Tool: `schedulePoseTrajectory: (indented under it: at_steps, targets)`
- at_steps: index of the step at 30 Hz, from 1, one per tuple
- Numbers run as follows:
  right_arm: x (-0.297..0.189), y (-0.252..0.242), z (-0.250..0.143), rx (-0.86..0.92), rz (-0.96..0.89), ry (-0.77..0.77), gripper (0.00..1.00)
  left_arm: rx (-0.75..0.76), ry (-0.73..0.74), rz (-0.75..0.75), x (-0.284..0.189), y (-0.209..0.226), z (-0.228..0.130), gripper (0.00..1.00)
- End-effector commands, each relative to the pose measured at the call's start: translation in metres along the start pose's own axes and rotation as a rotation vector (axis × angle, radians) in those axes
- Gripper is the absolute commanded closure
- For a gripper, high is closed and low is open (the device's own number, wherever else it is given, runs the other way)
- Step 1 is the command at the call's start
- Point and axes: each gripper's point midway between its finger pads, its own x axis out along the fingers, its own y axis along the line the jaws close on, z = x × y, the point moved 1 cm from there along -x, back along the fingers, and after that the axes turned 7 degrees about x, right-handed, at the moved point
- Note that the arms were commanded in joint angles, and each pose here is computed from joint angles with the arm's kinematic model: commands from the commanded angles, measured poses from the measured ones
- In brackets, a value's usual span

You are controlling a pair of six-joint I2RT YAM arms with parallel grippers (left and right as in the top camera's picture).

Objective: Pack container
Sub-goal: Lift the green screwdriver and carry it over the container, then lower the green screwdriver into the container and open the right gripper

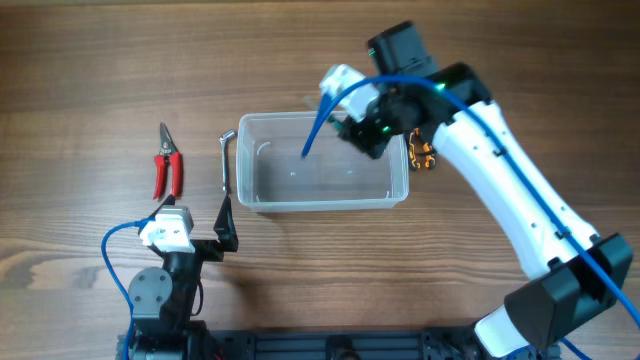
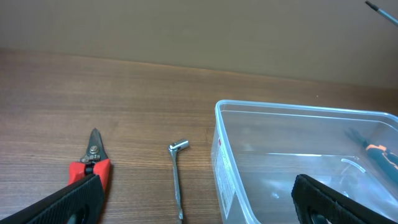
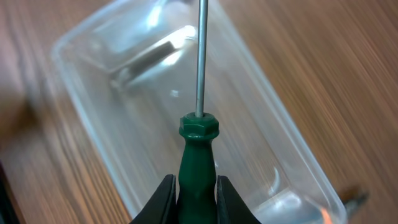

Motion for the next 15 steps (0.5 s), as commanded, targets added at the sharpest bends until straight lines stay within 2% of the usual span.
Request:
schedulePoseTrajectory:
  at_steps: [1, 9, 15]
  targets:
    - [-0.005, 0.02, 0.012, -0.168, 0.029, -0.032, 0.96, 0.019, -0.003, -0.008, 0.0, -0.001, -0.001, 0.0]
    - [0.019, 0.027, -0.018, -0.32, 0.077, 0.043, 0.96, 0.019, -0.003, -0.008, 0.0, -0.001, -0.001, 0.0]
    - [0.053, 0.022, -0.034, -0.348, 0.071, 0.032, 0.96, 0.019, -0.003, -0.008, 0.0, -0.001, -0.001, 0.0]
